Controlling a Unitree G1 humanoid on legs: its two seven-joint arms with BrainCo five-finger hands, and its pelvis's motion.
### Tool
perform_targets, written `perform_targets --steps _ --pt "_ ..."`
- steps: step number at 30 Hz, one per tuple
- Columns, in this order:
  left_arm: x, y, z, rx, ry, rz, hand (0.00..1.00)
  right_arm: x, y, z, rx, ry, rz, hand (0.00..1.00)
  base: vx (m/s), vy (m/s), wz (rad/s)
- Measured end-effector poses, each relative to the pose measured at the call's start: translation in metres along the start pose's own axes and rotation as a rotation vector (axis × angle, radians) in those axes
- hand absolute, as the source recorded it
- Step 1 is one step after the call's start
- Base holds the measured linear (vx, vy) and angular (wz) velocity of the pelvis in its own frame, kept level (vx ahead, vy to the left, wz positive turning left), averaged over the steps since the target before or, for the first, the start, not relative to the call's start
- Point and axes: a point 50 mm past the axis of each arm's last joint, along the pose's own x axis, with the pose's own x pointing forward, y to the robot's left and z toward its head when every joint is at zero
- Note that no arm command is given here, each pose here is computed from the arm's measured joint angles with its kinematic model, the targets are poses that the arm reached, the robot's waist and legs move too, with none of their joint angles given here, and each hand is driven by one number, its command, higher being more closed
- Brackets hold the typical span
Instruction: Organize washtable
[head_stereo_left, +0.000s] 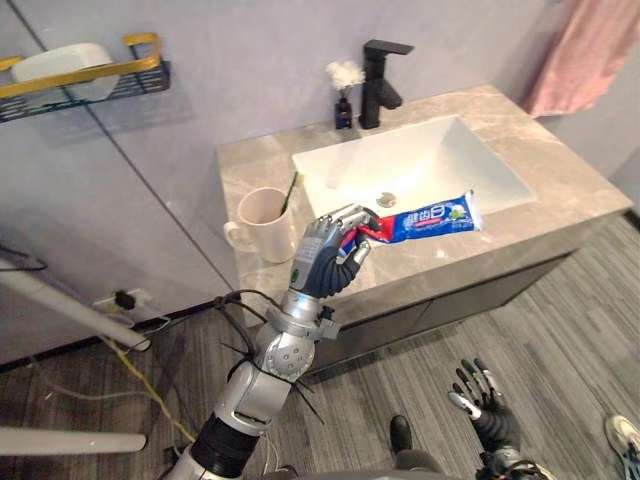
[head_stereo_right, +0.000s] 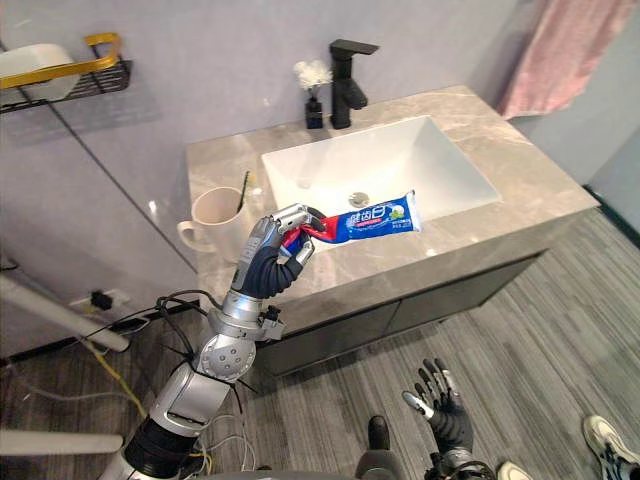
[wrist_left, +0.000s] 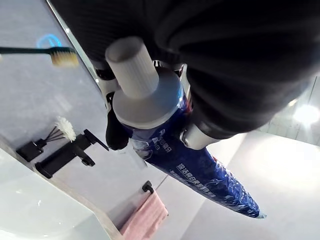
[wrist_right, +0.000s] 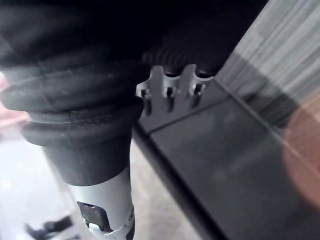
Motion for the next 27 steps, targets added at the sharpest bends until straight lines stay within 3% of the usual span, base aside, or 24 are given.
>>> perform_targets --steps 4,11,13,19,27 --pt "0.001 -0.002 0.003 -0.016 -0.009 -0.013 1.00 -0.015 0.005 0.027 0.112 -0.115 0.073 0.00 -0.03 0.019 -0.19" --pt "0.001 -0.010 0.008 -0.056 -0.022 -0.066 1.00 -0.011 0.060 0.110 0.263 -0.540 0.427 0.00 0.00 0.000 0.02" --pt "0.002 -0.016 0.015 -0.099 -0.043 -0.087 1.00 0.000 0.077 0.127 0.374 -0.680 0.504 0.00 -0.03 0.005 0.11" --pt "0.011 -0.033 0.035 -0.248 -0.091 -0.107 1.00 0.026 0.121 0.135 0.657 -0.743 0.534 0.00 -0.02 0.008 0.26" --pt "0.009 -0.046 0.026 -0.276 -0.034 -0.125 1.00 0.035 0.124 0.126 0.656 -0.674 0.443 0.00 -0.02 -0.008 0.22"
